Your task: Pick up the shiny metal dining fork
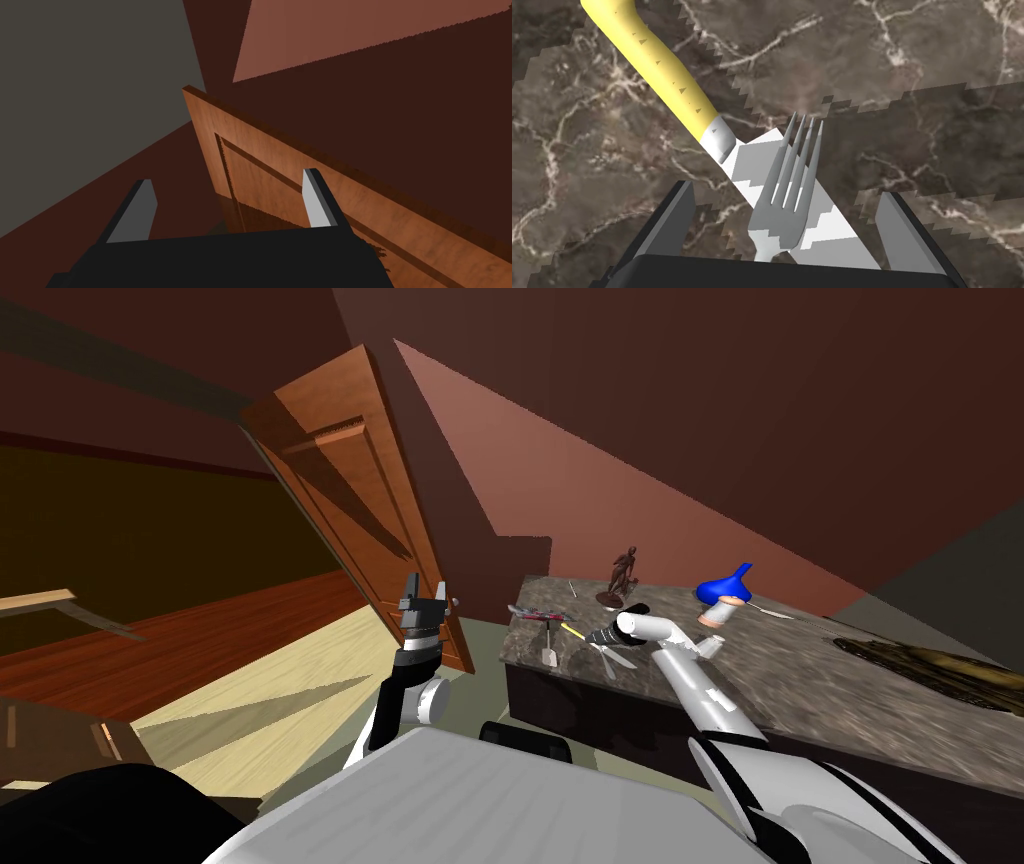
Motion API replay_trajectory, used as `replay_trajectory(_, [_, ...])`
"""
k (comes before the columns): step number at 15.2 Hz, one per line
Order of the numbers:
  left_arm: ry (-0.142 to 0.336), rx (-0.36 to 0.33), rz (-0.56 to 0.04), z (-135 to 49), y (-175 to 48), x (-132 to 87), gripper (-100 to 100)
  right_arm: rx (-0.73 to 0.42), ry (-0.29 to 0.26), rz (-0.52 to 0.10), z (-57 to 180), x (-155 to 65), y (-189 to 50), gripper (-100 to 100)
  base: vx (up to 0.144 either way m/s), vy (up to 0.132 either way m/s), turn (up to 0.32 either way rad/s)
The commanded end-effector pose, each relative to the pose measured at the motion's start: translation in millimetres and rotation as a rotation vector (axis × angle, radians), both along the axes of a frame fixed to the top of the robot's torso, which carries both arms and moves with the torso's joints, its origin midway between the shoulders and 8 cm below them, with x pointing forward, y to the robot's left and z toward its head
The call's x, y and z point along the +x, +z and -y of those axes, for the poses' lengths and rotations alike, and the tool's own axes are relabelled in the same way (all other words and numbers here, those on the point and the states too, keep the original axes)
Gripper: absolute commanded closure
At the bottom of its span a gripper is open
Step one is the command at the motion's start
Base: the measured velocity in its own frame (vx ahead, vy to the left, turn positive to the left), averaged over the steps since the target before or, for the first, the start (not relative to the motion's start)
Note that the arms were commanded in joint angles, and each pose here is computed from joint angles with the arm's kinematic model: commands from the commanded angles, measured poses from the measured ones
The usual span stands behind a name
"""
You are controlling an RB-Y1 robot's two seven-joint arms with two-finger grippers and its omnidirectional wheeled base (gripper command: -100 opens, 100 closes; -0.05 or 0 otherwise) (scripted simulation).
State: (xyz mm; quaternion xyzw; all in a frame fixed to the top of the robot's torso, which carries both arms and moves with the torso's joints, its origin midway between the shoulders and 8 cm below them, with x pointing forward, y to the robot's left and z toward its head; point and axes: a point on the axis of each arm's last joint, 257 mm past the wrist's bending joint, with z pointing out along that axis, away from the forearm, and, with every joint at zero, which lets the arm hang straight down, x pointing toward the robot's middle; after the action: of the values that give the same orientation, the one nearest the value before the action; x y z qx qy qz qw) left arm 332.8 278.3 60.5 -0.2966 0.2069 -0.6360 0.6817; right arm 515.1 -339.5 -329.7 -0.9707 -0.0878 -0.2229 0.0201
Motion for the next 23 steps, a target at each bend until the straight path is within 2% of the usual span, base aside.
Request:
replay_trajectory(1, [0.0, 0.0, 0.0, 0.0, 0, 0, 0, 0.04, -0.042, -0.053, -3, -5, 1, -100, 0.005, -0.007, -0.004])
replay_trajectory(3, [0.0, 0.0, 0.0, 0.0, 0, 0, 0, 0.039, -0.04, -0.079, -3, -11, -2, -100, 0.006, -0.009, 0.0])
replay_trajectory(4, [0.0, 0.0, 0.0, 0.0, 0, 0, 0, 0.073, -0.078, -0.111, -6, -12, 2, -100, 0.008, -0.011, -0.005])
replay_trajectory(6, [0.0, 0.0, 0.0, 0.0, 0, 0, 0, 0.073, -0.076, -0.141, -6, -19, -1, -100, 0.009, -0.011, 0.0])
replay_trajectory(7, [0.0, 0.0, 0.0, 0.0, 0, 0, 0, 0.103, -0.113, -0.171, -8, -20, 3, -100, 0.006, -0.01, -0.004])
replay_trajectory(9, [0.0, 0.0, 0.0, 0.0, 0, 0, 0, 0.102, -0.11, -0.2, -9, -27, 1, -100, 0.007, -0.011, -0.001])
replay_trajectory(10, [0.0, 0.0, 0.0, 0.0, 0, 0, 0, 0.129, -0.143, -0.233, -11, -29, 5, -100, 0.006, -0.011, -0.003])
replay_trajectory(12, [0.0, 0.0, 0.0, 0.0, 0, 0, 0, 0.127, -0.141, -0.256, -11, -35, 4, -100, 0.006, -0.01, -0.002])
replay_trajectory(13, [0.0, 0.0, 0.0, 0.0, 0, 0, 0, 0.151, -0.171, -0.29, -14, -38, 7, -100, 0.008, -0.012, -0.004])
replay_trajectory(14, [0.0, 0.0, 0.0, 0.0, 0, 0, 0, 0.15, -0.169, -0.306, -14, -42, 6, -100, 0.009, -0.013, -0.002])
replay_trajectory(15, [0.0, 0.0, 0.0, 0.0, 0, 0, 0, 0.17, -0.196, -0.333, -16, -44, 10, -100, 0.009, -0.014, -0.005])
replay_trajectory(17, [0.0, 0.0, 0.0, 0.0, 0, 0, 0, 0.168, -0.194, -0.352, -16, -49, 10, -100, 0.008, -0.012, -0.001])
replay_trajectory(18, [0.0, 0.0, 0.0, 0.0, 0, 0, 0, 0.184, -0.216, -0.393, -18, -55, 13, -100, 0.007, -0.011, -0.004])
replay_trajectory(19, [0.0, 0.0, 0.0, 0.0, 0, 0, 0, 0.184, -0.216, -0.393, -18, -55, 13, -100, 0.006, -0.011, -0.003])
replay_trajectory(20, [0.0, 0.0, 0.0, 0.0, 0, 0, 0, 0.196, -0.235, -0.428, -20, -61, 16, -100, 0.006, -0.014, -0.005])
replay_trajectory(21, [0.0, 0.0, 0.0, 0.0, 0, 0, 0, 0.196, -0.235, -0.428, -20, -61, 16, -100, 0.007, -0.014, -0.003])
replay_trajectory(23, [0.0, 0.0, 0.0, 0.0, 0, 0, 0, 0.213, -0.261, -0.478, -22, -69, 20, -100, 0.005, -0.014, -0.005])
